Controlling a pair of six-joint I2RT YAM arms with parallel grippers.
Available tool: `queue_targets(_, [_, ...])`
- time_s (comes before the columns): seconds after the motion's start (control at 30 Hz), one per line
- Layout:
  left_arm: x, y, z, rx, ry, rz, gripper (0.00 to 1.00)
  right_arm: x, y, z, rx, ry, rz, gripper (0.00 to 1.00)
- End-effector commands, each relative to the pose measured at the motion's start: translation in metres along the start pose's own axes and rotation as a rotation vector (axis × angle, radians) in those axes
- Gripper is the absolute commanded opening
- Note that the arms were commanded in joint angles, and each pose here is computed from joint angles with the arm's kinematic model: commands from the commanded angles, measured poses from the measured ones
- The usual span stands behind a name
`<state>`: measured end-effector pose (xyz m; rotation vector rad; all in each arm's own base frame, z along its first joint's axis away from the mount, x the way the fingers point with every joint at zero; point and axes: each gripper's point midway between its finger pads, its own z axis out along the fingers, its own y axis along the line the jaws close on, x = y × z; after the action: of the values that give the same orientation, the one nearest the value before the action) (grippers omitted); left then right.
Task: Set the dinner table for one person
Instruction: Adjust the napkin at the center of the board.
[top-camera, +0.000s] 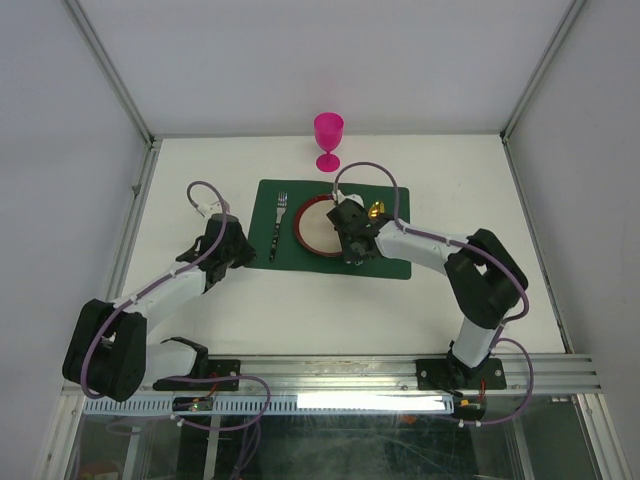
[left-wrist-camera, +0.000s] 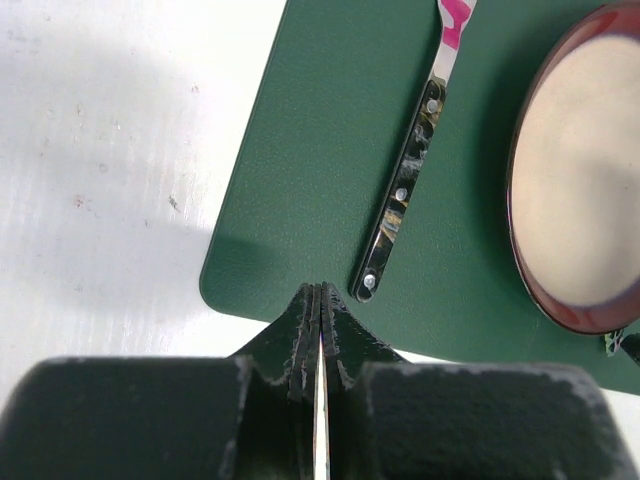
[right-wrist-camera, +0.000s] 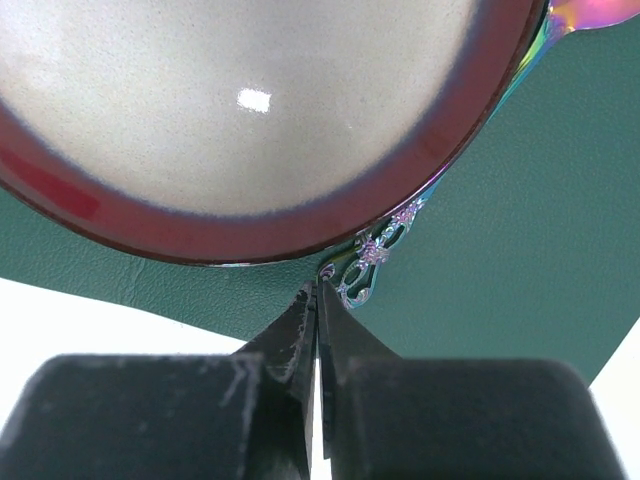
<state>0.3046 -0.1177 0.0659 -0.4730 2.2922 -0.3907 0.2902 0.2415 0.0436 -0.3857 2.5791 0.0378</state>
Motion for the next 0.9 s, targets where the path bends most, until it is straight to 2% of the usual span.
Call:
queue_targets(0.0, [-0.02, -0.013, 0.006, 0.028, -0.073, 0.026, 0.0, -0.013, 0.008, 0.003, -0.01, -0.042, 0.021, 0.0])
queue_targets(0.47, [0.006, -0.005, 0.03, 0.027, -0.018, 0.004, 0.0, -0.005, 0.007, 0.013, 0.007, -0.014, 0.009, 0.0])
queue_targets(0.87, [0.026, 0.008, 0.033, 0.017, 0.015, -0.017, 0.0, -0.001, -0.006, 0.005, 0.052, -0.014, 0.004, 0.0])
